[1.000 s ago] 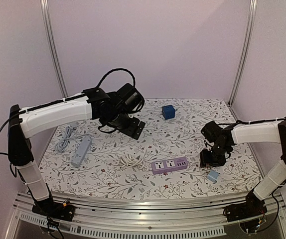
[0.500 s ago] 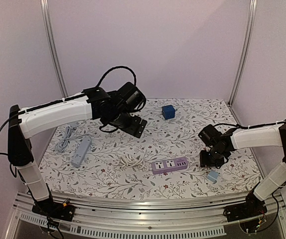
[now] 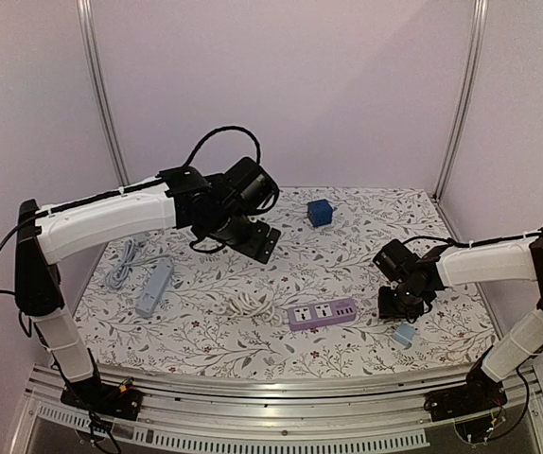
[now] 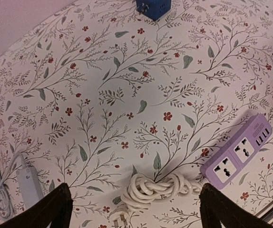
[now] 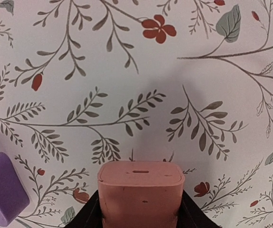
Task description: Insert the plug
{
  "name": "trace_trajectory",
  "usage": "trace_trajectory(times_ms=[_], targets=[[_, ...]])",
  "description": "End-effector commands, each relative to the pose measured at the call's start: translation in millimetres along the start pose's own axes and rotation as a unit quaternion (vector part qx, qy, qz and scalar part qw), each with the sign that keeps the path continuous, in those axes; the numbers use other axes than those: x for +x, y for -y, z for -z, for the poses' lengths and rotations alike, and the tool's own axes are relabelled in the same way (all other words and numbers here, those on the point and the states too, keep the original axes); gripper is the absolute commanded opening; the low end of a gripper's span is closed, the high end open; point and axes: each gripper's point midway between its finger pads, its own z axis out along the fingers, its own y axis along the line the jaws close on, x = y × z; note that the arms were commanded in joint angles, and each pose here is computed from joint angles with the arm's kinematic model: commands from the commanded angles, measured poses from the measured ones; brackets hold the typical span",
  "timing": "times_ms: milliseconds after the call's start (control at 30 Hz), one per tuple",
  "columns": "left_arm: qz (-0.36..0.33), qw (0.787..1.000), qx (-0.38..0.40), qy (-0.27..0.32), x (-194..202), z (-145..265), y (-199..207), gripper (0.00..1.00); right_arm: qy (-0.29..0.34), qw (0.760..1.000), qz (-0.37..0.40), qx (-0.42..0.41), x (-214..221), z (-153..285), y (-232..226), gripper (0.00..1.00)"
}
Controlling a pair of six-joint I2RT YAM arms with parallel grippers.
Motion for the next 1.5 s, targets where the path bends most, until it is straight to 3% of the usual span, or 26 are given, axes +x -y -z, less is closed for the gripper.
trace_trajectory(times_ms=[0,300,500,633,833,967,1333,1467], targets=[[-0.005,1.000,0.004,0.008,-5,-1,10,0.92,-0.054,0.998,0.002,0.039,33,-12,20,0.43],[-0.010,1.000,0.008,0.012,-7,2,12,0.92,-0.023,0.999,-0.002,0.034,16,3,17,0.24],[-0.002,0.999,0.020,0.025,-15,19,9,0.93,0.048,0.999,0.017,-0.013,-24,40,-4,0.18],[0.015,0.996,0.080,0.019,-21,36,24,0.94,0.119,0.988,0.056,-0.081,-60,82,-31,0.15],[0.048,0.982,0.181,-0.004,-27,54,57,0.94,0.206,0.949,0.141,-0.192,-90,149,-71,0.10],[0.059,0.963,0.260,-0.040,-25,59,89,0.94,0.226,0.909,0.201,-0.285,-78,179,-98,0.05],[0.112,0.925,0.351,-0.089,-31,61,131,0.89,0.294,0.833,0.320,-0.341,-40,217,-133,0.00],[0.127,0.915,0.370,-0.103,-32,62,140,0.87,0.304,0.823,0.331,-0.346,-35,222,-135,0.00]])
